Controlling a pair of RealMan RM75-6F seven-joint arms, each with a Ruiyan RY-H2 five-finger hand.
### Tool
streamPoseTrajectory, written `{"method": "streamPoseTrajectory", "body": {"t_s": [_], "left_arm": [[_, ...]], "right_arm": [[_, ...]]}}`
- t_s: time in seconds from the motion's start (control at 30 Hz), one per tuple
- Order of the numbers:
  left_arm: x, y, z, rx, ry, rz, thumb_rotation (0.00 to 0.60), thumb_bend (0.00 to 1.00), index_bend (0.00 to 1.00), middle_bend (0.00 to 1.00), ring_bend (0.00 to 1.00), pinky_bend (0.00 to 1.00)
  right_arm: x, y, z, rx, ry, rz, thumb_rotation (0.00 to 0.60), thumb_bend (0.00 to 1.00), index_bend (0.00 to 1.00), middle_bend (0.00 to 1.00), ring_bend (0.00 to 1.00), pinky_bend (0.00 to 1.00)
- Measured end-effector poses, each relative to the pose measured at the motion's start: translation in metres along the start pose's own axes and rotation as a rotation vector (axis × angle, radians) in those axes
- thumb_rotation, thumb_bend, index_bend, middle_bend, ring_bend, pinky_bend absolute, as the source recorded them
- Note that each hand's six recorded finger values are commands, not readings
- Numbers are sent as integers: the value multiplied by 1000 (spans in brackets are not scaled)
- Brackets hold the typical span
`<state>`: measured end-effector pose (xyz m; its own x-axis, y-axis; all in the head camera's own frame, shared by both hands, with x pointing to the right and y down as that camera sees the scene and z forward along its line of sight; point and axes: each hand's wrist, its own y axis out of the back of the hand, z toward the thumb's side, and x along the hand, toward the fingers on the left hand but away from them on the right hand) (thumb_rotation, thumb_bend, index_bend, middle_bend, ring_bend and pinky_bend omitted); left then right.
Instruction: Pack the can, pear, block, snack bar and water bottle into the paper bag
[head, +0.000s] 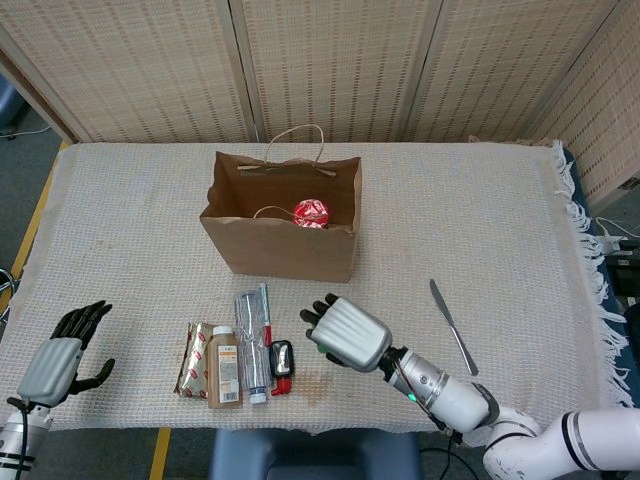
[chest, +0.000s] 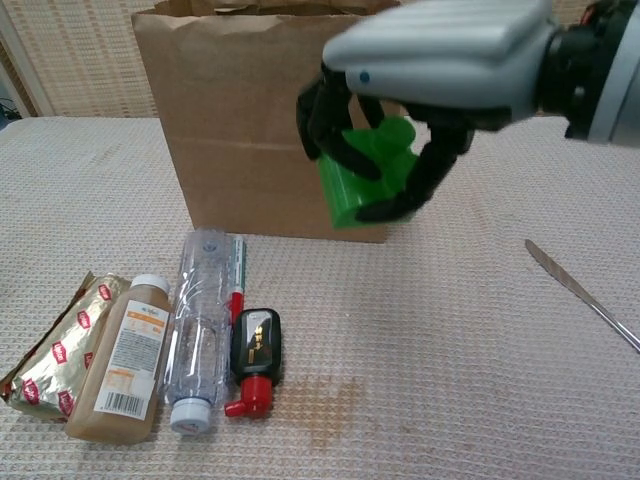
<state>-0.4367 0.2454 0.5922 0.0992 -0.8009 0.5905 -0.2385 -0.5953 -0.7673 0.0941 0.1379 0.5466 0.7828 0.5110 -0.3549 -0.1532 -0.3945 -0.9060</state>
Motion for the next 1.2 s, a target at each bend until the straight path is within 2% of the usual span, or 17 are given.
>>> {"method": "streamPoseTrajectory", "body": {"t_s": [0.23,0.33,0.53,0.8,0.9,0.97,1.03,1.07,1.13,1.2], "left_arm": [[1,-1,1,3,-3,-2,600,372,0,0,0,50],[1,0,0,4,-4,3,600,372,0,0,0,49],[0,0,1,-5,-6,-1,600,372,0,0,0,49],[-2,1,2,-11,-11,-2,600,372,0,0,0,49],[-1,1,1,-14,-9,-2,600,373,0,0,0,49],[-1,1,1,-16,-8,-2,600,372,0,0,0,49],[-1,2,1,-20,-7,-2,600,372,0,0,0,50],[0,2,0,-21,-7,-2,600,372,0,0,0,50],[0,2,0,-23,-8,-4,600,372,0,0,0,50],[0,2,0,-23,-10,-4,600,372,0,0,0,50]], "right_arm": [[-33,77,-51,39,-172,-290,600,360,711,551,582,690],[-46,89,-69,67,-248,-352,600,360,710,551,582,689],[-70,82,-101,129,-389,-345,600,360,705,551,582,688],[-105,62,-119,152,-488,-342,600,360,666,551,561,676],[-120,50,-117,127,-508,-343,600,335,557,533,472,621],[-130,42,-112,94,-513,-338,600,208,331,403,300,525],[-135,35,-109,63,-522,-325,600,103,131,268,177,436],[-136,33,-108,50,-528,-319,600,72,62,220,140,399],[-137,33,-106,17,-539,-315,600,46,7,165,100,354],[-136,36,-104,-6,-538,-325,600,38,0,139,79,325]]}}
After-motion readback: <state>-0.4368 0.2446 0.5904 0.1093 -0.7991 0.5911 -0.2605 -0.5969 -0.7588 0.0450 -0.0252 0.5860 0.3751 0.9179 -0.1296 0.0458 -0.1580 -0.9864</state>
